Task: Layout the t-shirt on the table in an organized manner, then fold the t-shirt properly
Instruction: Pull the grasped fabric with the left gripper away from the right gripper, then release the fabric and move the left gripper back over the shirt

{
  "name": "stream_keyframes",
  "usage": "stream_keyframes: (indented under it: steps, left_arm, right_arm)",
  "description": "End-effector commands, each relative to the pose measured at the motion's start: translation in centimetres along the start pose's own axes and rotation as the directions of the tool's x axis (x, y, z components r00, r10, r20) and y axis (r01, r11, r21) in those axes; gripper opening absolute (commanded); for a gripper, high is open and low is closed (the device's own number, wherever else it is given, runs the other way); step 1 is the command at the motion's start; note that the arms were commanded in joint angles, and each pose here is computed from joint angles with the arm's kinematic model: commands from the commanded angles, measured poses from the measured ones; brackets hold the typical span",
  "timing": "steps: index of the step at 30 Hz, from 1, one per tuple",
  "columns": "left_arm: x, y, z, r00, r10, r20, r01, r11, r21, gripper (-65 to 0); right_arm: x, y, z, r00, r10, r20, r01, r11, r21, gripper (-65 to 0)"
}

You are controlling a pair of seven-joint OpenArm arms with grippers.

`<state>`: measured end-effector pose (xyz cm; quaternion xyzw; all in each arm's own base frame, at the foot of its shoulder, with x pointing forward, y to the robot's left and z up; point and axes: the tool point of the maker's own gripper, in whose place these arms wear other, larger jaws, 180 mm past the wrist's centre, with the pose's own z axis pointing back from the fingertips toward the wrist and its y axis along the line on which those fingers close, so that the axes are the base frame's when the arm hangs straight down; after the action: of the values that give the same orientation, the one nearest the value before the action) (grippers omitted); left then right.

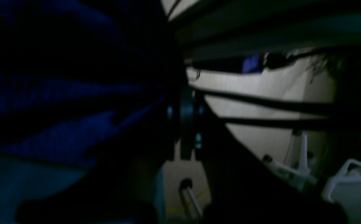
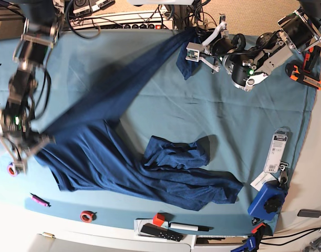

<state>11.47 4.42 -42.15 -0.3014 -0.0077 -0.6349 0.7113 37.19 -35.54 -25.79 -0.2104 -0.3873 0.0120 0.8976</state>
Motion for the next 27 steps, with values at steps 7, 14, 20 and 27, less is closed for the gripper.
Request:
stream_keyframes:
  steps: [7,14,20,27]
  left_arm:
    - [-3.7,3.8,1.9,0.982,-0.004,-0.188,0.037,0.985,0.171,-65.0]
    - [-4.1,5.6,2.7,0.975,0.025,-0.22,0.033,0.965,0.259,-65.0]
    - [-2.9,9.6,5.5,0.98,0.106,-0.169,-0.021,0.897,0.441,-65.0]
    - [-1.9,11.7,7.8,0.98,0.146,-0.133,-0.056,0.852,0.521,-65.0]
  right_arm:
    - [-3.8,-6.1,3.0,1.0,-0.006,-0.008,0.005,0.988,-0.154,-65.0]
    - [-7.6,-8.2,3.9,0.997,-0.06,-0.047,0.051,0.982,-0.182,-65.0]
    - [-7.6,-8.2,4.0,0.998,-0.058,-0.038,0.05,0.982,-0.184,-65.0]
    - [-7.6,-8.2,4.0,0.998,-0.057,-0.037,0.049,0.982,-0.184,-65.0]
